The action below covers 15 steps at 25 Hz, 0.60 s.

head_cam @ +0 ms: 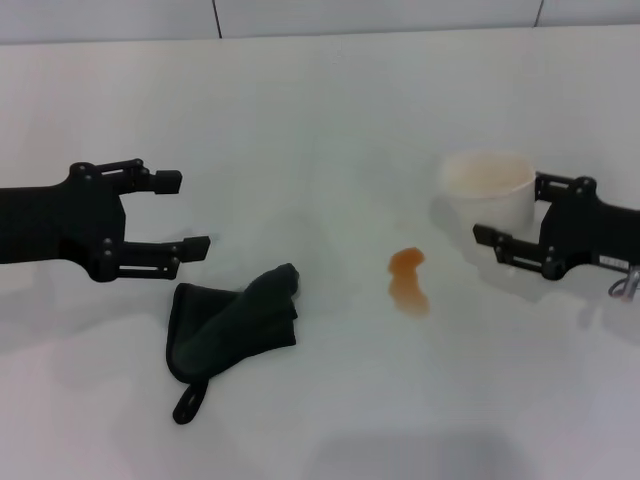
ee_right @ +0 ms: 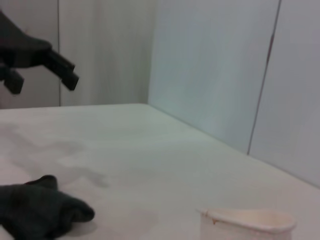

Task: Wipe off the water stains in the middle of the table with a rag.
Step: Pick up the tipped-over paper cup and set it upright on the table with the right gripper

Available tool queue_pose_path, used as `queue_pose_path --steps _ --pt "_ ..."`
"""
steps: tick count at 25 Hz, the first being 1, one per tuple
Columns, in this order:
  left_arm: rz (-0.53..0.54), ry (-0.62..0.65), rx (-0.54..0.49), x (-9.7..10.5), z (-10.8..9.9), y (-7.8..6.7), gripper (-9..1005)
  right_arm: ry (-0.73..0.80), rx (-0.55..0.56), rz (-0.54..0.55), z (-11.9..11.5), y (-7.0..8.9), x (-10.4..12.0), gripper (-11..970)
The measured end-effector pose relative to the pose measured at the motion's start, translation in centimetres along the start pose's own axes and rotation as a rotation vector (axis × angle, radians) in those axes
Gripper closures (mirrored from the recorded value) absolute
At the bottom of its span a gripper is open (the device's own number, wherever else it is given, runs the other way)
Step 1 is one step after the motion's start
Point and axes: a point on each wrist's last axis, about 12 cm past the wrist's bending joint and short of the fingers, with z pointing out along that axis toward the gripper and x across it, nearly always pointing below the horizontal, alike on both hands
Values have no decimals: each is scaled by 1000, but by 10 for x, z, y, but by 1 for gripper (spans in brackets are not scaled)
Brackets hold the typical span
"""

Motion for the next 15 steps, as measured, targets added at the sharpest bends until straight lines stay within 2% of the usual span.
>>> queue_pose_path --steps 5,15 --pt "-2 -1 2 1 0 -1 131 18 -14 -1 4 7 8 353" --pt "-4 -1 5 1 -1 -2 131 46 -6 4 6 10 16 350"
